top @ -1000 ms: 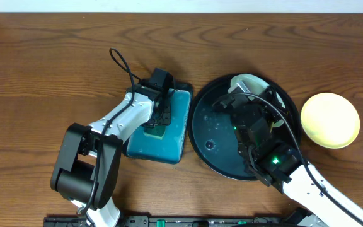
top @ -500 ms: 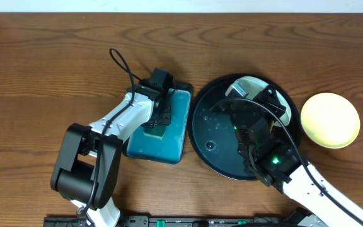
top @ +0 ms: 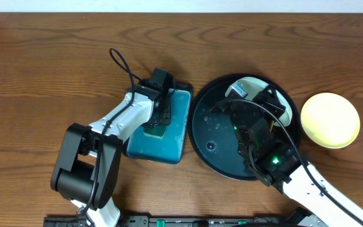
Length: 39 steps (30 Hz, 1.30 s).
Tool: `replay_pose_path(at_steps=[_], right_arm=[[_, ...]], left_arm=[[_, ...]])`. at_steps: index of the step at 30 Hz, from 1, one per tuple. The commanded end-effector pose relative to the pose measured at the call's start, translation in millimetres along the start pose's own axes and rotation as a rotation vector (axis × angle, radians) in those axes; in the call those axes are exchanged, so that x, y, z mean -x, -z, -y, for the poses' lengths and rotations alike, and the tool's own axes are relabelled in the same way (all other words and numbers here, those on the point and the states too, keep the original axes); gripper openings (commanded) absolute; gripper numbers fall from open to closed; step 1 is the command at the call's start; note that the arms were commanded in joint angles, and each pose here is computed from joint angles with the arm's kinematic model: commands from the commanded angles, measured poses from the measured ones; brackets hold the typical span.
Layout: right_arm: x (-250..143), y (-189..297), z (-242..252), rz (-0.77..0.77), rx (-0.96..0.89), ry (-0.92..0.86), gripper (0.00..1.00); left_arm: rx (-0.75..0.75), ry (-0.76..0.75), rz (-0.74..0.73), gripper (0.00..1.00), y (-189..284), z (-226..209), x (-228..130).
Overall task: Clean dirty plates on tray and stack at the side
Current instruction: 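Carry the pale green plate right and stack it on the yellow plate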
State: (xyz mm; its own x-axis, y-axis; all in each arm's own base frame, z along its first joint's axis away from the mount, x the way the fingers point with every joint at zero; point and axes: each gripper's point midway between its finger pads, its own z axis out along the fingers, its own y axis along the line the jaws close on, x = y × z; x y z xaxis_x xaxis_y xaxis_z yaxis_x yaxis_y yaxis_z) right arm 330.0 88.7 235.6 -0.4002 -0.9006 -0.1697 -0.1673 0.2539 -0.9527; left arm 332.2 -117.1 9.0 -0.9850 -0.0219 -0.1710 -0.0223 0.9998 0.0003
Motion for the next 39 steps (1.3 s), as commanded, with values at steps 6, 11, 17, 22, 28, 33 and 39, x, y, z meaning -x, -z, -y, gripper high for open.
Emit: replay_pose_path(at_steps=[6,11,17,22,28,33,39], right_arm=[[-5,-1,15,-0.019,-0.029,-0.317,0.01],[-43,-16,-13,-0.162,0.044,-0.848,0.01],[-87,-44,-50,-0.371,0.248,-1.307,0.01],[-128,-64,-50,-0.479,0.278,-1.511,0.01],[-208,-80,-47,-0.645,0.205,-1.752,0.01],[-259,-84,-56,-0.778,0.124,-1.877,0.01],[-299,-91,-76,-0.886,0.101,-1.969,0.01]], left_arm=[[0.034,0.003,-0.040,0.46,-8,-7,-11],[0.034,0.003,-0.041,0.46,-8,-7,-11],[0.034,0.003,-0.042,0.46,-8,-7,-11],[0.035,0.003,-0.042,0.46,-8,-7,-11],[0.035,0.003,-0.042,0.46,-8,-7,-11],[0.035,0.003,-0.043,0.46,-8,-7,-11],[0.036,0.003,-0.044,0.46,-8,-7,-12]])
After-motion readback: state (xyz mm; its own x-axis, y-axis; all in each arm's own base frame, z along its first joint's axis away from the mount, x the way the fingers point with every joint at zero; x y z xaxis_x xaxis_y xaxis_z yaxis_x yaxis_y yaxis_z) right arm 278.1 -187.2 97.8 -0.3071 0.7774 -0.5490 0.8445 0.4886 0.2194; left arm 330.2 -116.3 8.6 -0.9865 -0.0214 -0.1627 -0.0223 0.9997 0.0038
